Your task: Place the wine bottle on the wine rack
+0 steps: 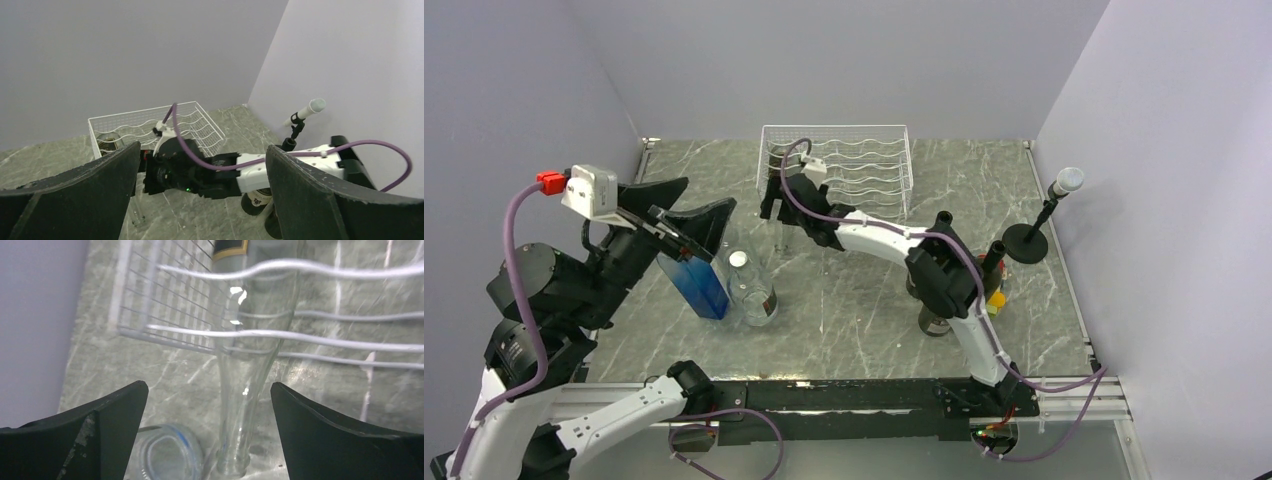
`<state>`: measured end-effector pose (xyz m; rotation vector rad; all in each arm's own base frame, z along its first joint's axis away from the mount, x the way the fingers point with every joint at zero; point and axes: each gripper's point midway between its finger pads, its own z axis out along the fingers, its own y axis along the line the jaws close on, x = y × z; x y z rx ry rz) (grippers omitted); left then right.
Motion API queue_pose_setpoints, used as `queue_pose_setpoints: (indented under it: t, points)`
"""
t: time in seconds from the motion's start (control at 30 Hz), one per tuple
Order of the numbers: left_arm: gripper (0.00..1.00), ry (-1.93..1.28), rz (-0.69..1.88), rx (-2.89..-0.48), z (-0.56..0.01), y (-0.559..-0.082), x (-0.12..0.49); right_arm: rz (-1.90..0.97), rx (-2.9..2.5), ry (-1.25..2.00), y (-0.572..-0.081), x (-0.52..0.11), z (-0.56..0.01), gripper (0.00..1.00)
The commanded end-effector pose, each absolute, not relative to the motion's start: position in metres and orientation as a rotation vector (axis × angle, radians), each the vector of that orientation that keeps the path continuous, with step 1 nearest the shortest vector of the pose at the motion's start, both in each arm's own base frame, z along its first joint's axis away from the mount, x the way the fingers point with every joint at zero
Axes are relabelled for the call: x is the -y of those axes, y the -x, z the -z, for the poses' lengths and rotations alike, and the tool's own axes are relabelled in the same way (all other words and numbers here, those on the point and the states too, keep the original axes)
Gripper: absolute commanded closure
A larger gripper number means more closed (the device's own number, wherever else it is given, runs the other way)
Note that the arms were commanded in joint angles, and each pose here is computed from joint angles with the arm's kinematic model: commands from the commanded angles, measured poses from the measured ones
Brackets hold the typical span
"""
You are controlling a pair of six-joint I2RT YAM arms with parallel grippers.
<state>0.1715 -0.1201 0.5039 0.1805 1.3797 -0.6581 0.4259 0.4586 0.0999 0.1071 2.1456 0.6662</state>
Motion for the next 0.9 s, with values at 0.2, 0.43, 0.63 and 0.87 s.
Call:
queue_pose_setpoints:
  t: [0.2, 0.43, 0.63, 0.87]
  points:
    - [0.01, -0.169, 0.712, -1.265, -0.527, -0.162, 0.118, -0.59, -1.981, 0.039, -0.4, -0.405, -0.266, 0.0]
    - [0.01, -0.281, 0.712, -1.26, -0.518, -0.169, 0.142, -0.397, -1.922, 0.107, -0.359, -0.313, -0.373, 0.0]
    - [0.01, -0.369, 0.753, -1.265, -0.499, -0.181, 0.175, -0.408, -1.987, 0.071, -0.317, -0.223, -0.422, 0.0]
    - [0.01, -0.388, 0.77, -1.301, -0.485, -0.203, 0.202, -0.228, -2.109, -0.038, -0.263, -0.136, -0.412, 0.0]
